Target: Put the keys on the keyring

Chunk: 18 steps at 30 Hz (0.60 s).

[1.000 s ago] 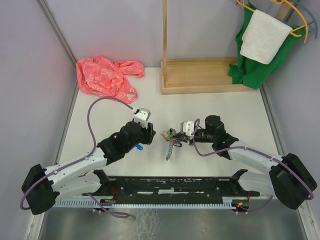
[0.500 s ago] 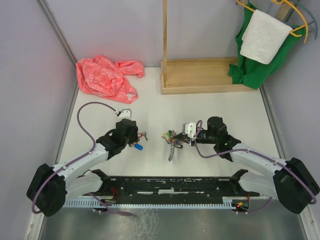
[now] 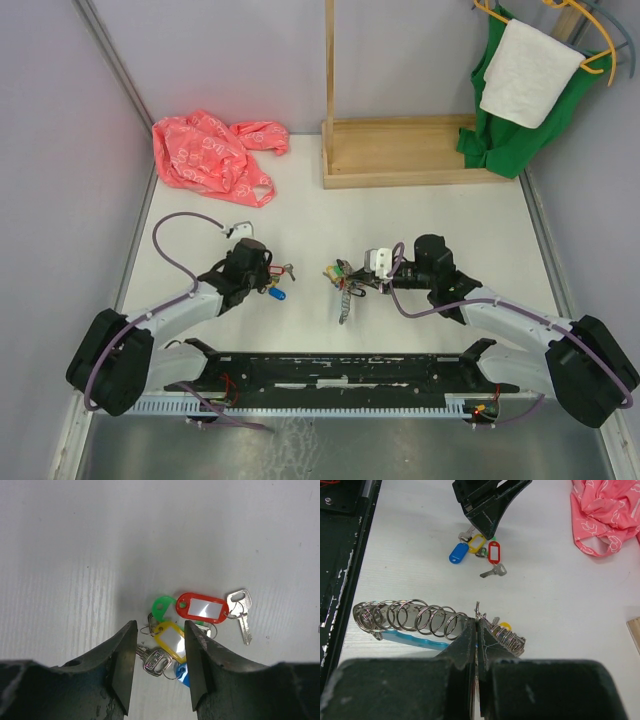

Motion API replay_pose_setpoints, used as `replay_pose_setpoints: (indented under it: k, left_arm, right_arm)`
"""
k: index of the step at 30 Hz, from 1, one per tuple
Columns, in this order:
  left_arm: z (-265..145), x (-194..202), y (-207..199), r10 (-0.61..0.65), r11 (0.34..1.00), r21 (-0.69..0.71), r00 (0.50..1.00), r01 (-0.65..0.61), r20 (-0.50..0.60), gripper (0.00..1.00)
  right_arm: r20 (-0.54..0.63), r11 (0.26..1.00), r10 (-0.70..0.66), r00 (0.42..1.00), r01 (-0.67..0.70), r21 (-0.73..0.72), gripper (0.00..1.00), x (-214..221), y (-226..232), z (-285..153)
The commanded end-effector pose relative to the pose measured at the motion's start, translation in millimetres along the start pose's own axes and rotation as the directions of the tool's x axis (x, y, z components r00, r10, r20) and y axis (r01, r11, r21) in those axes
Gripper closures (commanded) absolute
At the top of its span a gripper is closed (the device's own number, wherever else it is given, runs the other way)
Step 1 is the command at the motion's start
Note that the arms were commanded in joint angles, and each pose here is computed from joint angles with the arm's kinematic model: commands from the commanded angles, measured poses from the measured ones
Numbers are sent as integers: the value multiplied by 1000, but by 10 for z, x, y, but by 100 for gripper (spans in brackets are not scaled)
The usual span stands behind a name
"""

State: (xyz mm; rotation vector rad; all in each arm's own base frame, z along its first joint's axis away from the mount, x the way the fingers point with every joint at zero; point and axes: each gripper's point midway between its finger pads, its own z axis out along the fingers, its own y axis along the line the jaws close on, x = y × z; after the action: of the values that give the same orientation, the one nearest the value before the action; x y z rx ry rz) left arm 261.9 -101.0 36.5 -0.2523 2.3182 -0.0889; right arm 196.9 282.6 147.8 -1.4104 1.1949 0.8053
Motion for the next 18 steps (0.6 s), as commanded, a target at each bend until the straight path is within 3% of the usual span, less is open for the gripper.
replay_pose_setpoints:
  k: [1,6,12,18]
  left_arm:
    - [55,-7,-184,-51,996,78,999,51,-5,52]
    - [-18,53,-455,-83,975,202,993,97,-79,58]
    - [-159,11,-847,-103,924,357,988,137,-112,59]
    - [-218,-120,-828,-72,939,332,994,96,-82,59]
  right_arm:
    - [62,997,-71,996,70,17,99,-202,-70,-17]
    - [58,997,-76,995,74,25,99,-203,-76,-29]
    - [49,996,-79,996,77,33,99,-189,-93,-33]
    - [42,996,-82,996,80,36,99,-188,-92,-48]
